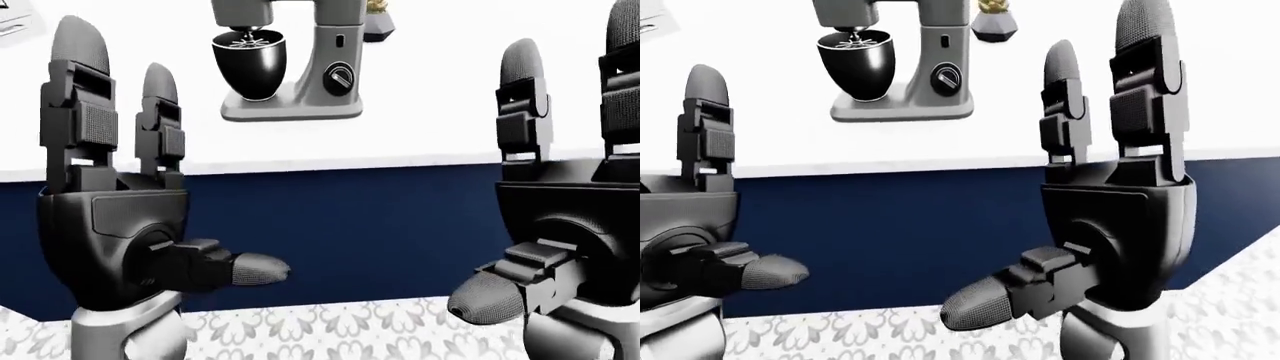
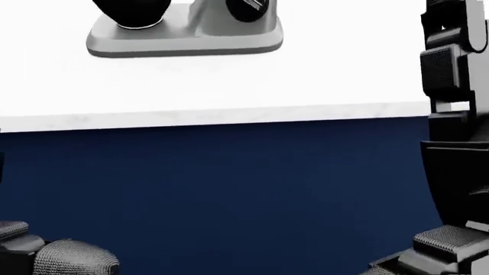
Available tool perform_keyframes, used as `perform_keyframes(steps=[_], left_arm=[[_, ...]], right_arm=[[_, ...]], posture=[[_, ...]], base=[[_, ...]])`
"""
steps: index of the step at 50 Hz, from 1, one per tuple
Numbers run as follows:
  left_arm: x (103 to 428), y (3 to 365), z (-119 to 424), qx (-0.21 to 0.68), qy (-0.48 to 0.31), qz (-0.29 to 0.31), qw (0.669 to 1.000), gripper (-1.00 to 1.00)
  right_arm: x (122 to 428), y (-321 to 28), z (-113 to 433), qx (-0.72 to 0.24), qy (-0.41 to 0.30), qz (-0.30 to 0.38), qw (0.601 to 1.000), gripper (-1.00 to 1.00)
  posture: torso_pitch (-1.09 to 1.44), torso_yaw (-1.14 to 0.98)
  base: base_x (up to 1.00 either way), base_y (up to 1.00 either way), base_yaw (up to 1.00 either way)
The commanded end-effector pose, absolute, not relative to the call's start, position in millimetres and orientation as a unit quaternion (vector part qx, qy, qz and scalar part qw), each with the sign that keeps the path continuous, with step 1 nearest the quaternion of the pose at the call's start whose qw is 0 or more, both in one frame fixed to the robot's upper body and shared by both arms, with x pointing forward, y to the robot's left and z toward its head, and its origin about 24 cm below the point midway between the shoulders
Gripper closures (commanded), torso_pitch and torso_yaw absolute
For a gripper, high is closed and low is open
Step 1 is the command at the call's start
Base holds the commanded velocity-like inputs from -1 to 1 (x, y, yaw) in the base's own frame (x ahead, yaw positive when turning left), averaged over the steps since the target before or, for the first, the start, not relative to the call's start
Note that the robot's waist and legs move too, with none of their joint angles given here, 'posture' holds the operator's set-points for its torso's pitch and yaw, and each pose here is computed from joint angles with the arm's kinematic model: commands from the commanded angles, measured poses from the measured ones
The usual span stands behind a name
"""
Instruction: Open the stand mixer head.
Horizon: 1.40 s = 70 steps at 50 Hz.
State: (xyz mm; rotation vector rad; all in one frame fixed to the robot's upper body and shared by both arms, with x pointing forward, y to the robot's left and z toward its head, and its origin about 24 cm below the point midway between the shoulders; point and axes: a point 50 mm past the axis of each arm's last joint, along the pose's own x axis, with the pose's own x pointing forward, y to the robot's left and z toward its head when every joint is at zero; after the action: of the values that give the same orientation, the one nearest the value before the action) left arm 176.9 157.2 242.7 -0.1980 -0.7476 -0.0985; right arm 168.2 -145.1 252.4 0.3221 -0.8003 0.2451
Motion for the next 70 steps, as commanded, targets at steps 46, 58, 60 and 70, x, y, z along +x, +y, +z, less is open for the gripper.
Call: perform_keyframes(steps=[46, 58, 60, 70], left_arm=[[166.3, 154.4, 254.2, -0.098, -0.408, -0.067, 0.905, -1.0], [166.2, 153.8, 253.8, -0.099, -0.407, -0.068, 0.905, -1.0], [166.3, 154.1, 253.9, -0.099, -0.407, -0.067, 0.906, -1.0], [166.1, 154.6, 255.1, -0.099, -0.409, -0.067, 0.905, -1.0]], right_arm=[[158.6, -148.1, 262.3, 0.155, -0.43, 0.119, 0.882, -1.0], [159.0, -147.2, 262.2, 0.152, -0.427, 0.117, 0.884, -1.0], [158.4, -147.4, 262.2, 0.156, -0.425, 0.124, 0.883, -1.0], [158.7, -148.5, 263.7, 0.155, -0.429, 0.114, 0.882, -1.0]], posture=[[0.0, 0.0], [0.0, 0.0], [0.0, 0.0], [0.0, 0.0]], base=[[0.21, 0.0, 0.0], [0.25, 0.0, 0.0], [0.27, 0.0, 0.0], [0.1, 0.0, 0.0]])
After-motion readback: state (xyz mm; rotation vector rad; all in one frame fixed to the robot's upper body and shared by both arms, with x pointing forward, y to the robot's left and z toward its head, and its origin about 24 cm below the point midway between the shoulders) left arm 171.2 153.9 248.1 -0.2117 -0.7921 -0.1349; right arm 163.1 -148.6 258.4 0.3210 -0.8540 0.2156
